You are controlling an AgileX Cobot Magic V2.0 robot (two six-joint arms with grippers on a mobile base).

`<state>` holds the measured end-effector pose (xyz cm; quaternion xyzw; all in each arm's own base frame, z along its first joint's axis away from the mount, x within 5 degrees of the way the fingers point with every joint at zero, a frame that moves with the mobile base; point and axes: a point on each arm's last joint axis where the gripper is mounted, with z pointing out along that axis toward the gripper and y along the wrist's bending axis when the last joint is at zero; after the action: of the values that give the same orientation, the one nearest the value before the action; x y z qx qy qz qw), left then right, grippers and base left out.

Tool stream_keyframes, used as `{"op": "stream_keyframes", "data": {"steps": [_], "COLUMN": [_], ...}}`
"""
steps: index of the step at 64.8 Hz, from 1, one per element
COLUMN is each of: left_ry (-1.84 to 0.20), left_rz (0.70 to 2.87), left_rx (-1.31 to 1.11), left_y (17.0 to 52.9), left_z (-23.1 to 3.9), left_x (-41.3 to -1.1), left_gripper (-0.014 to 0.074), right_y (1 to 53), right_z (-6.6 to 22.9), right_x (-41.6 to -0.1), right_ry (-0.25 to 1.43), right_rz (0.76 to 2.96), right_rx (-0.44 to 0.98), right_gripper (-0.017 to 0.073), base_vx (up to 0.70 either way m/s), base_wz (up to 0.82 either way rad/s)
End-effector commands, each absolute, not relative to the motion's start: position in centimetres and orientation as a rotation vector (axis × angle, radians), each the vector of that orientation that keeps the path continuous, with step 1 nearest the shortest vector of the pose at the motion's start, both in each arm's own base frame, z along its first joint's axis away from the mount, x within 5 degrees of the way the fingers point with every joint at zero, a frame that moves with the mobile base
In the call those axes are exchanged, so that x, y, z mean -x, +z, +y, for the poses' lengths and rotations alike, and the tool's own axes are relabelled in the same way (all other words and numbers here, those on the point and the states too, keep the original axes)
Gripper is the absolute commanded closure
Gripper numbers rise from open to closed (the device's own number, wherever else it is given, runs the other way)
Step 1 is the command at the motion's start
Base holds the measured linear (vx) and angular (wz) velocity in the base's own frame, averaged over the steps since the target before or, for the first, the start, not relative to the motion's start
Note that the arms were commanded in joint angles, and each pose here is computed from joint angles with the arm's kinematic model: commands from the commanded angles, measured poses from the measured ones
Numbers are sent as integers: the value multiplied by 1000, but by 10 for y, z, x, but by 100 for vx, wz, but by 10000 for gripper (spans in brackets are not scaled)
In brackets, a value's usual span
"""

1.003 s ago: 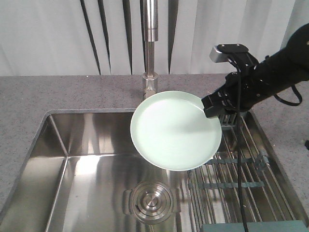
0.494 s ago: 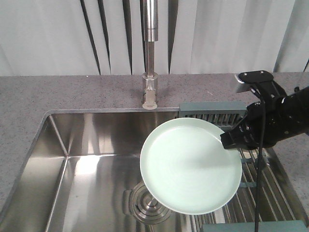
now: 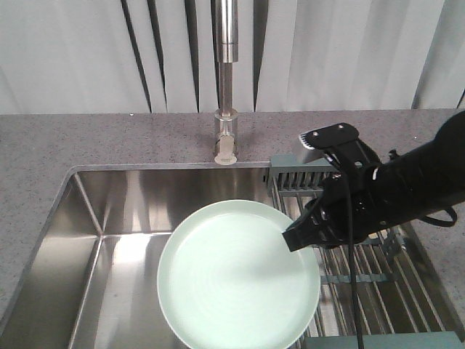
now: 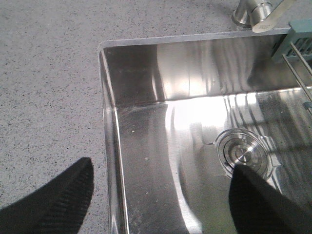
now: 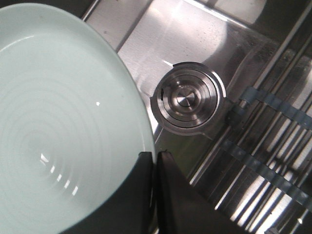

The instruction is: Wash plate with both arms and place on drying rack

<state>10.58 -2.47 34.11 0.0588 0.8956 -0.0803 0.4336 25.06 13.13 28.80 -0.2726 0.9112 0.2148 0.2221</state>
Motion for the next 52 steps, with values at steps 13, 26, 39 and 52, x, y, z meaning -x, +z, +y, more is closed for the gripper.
{"op": "stream_keyframes", "data": {"steps": [13,26,39,52], "left_ry": [-219,-219,-219,-219], "left_rz": [2152,2152,2152,2152], "left_rx": [-129,-129,-129,-129], "left_y": [352,352,352,352], "left_z": [-25,-25,-25,-25], "left_x": [-108,-108,-108,-108], "left_gripper": [61,61,61,61], "right_y": [321,325,332,336], "right_z": [174,188,183,159], "right_x": [-280,-309,-336,-352], "right_ry": [657,649,632,600], "right_rz": [2377,2364,2350,2353], "right_rx": [786,812,775,691], "right_gripper": [561,561,561,561], "base_vx": [0,0,0,0], "base_wz": [0,0,0,0]}}
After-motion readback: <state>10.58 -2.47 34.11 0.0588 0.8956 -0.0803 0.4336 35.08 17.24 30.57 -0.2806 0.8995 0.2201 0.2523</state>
